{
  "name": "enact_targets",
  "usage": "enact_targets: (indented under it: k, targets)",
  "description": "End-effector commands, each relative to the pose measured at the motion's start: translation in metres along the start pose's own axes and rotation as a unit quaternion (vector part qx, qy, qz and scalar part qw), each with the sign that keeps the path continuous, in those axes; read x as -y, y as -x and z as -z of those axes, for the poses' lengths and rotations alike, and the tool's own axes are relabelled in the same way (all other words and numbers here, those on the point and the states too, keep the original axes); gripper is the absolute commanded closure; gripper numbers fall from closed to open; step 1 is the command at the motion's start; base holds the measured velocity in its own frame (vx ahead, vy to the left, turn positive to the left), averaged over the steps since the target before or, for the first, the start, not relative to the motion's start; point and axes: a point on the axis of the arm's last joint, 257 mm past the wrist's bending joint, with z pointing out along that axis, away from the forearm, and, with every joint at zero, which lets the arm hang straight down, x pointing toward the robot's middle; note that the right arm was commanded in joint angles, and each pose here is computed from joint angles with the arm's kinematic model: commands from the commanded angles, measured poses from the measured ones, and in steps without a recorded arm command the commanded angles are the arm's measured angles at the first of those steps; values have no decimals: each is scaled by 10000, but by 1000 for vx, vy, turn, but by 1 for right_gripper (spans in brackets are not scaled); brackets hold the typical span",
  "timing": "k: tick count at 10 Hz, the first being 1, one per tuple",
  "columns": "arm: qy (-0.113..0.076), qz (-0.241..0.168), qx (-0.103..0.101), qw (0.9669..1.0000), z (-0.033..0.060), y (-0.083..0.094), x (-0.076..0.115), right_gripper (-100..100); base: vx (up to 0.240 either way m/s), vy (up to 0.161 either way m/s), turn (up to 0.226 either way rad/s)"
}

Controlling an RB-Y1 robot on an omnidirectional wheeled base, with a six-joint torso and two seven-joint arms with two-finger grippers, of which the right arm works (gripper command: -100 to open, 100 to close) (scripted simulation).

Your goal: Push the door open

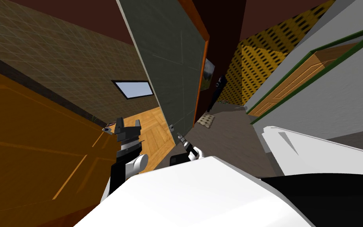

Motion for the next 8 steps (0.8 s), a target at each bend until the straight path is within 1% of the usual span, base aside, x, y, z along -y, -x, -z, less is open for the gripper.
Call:
enact_targets:
  k: [1, 5, 6, 7, 8]
  targets:
    - [-69, -14, -83, 9999, 11, -67, 70, -100, 105, 3, -16]
    - [-205, -35, -245, 9995, 30, -195, 204, -100, 108, -6, -16]
    - [-190, -32, -226, 9996, 31, -180, 184, -100, 36, -4, -1]
    - [-225, 6, -201, 9995, 48, -126, 214, -100, 132, 54, 35]
    - [-231, 12, -193, 9995, 50, -115, 220, -100, 169, 101, 33]
